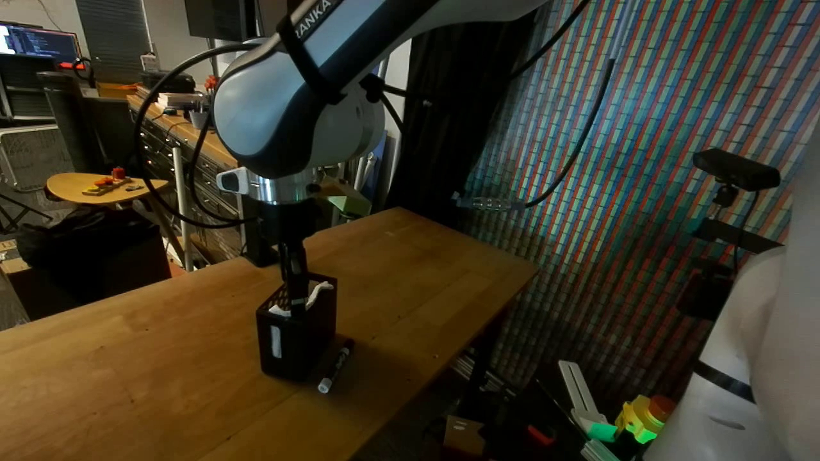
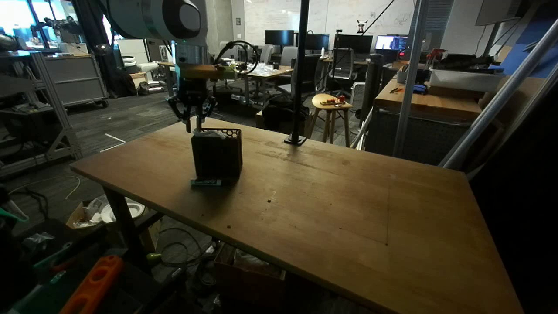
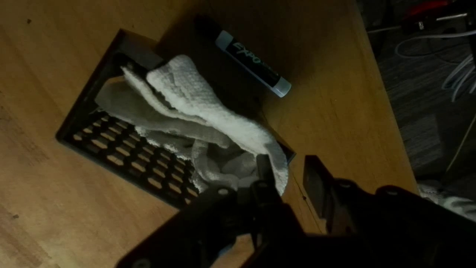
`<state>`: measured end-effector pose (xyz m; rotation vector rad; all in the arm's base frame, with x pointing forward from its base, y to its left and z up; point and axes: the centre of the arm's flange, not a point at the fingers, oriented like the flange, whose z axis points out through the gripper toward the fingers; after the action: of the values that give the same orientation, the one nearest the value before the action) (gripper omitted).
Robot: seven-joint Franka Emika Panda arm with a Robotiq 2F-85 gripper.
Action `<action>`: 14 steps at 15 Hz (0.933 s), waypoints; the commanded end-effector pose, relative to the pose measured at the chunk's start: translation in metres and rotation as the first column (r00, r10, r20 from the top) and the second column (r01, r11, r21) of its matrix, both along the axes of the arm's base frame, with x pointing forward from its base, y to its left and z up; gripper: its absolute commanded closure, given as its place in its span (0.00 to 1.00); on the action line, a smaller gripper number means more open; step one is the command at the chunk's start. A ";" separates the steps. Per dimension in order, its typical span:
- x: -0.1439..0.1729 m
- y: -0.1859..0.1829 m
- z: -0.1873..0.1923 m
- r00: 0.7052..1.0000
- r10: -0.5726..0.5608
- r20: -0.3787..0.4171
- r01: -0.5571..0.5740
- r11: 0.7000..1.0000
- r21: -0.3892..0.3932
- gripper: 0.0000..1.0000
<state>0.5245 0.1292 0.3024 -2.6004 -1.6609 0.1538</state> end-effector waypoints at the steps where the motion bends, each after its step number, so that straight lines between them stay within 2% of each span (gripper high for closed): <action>1: 0.002 -0.004 -0.003 1.000 -0.004 0.010 0.004 1.000 0.027 0.70; 14: 0.008 -0.005 -0.009 1.000 -0.015 0.000 0.015 0.999 0.039 0.74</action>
<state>0.5269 0.1257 0.2909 -2.5998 -1.6244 0.1560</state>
